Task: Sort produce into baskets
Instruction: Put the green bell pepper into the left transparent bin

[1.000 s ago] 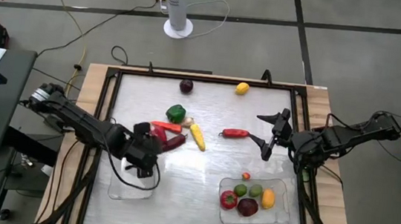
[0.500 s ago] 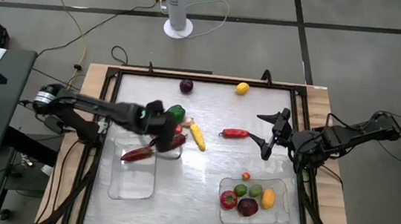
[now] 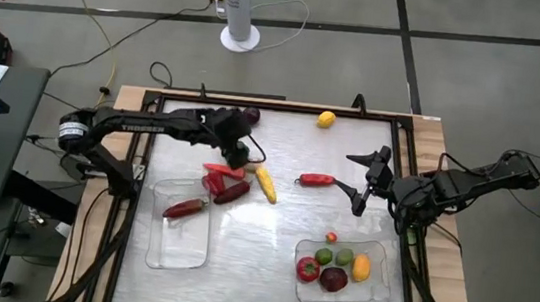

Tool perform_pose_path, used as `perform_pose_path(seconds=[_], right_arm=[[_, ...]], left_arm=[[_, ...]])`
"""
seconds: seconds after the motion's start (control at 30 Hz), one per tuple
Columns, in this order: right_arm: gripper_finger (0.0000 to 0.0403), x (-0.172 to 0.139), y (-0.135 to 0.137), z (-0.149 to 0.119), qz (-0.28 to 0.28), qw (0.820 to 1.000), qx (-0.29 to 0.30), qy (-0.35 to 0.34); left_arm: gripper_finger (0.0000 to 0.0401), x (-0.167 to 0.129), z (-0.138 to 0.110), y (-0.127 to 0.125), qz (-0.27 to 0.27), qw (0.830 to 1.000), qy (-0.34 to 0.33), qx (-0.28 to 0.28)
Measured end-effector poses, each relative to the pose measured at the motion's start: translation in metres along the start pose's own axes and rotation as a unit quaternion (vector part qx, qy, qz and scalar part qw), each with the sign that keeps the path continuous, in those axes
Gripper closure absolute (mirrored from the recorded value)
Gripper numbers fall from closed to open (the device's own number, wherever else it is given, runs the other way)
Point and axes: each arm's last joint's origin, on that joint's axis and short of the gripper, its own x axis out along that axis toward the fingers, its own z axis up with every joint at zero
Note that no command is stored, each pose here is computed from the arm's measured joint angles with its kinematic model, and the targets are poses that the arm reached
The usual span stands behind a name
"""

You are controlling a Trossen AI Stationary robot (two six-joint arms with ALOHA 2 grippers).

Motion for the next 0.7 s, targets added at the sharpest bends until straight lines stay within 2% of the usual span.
perform_pose_path(seconds=[0.17,0.37,0.5,0.7], right_arm=[[0.0024,0.001,-0.002,0.000,-0.007,1.000,-0.002,0.000],[0.0024,0.003,-0.004,0.001,-0.014,1.000,0.000,0.000],[0.0024,0.003,-0.004,0.001,-0.014,1.000,0.001,0.000],[0.0024,0.002,-0.002,0.000,-0.009,1.000,0.000,0.000]], left_arm=[[0.0058,0.028,-0.020,0.012,-0.009,0.999,0.025,-0.023],[0.0055,0.051,-0.035,0.016,-0.027,0.997,0.054,-0.042],[0.0055,0.059,-0.038,0.013,-0.048,0.995,0.071,-0.042],[0.0056,0.056,-0.042,0.015,-0.028,0.995,0.092,-0.041]])
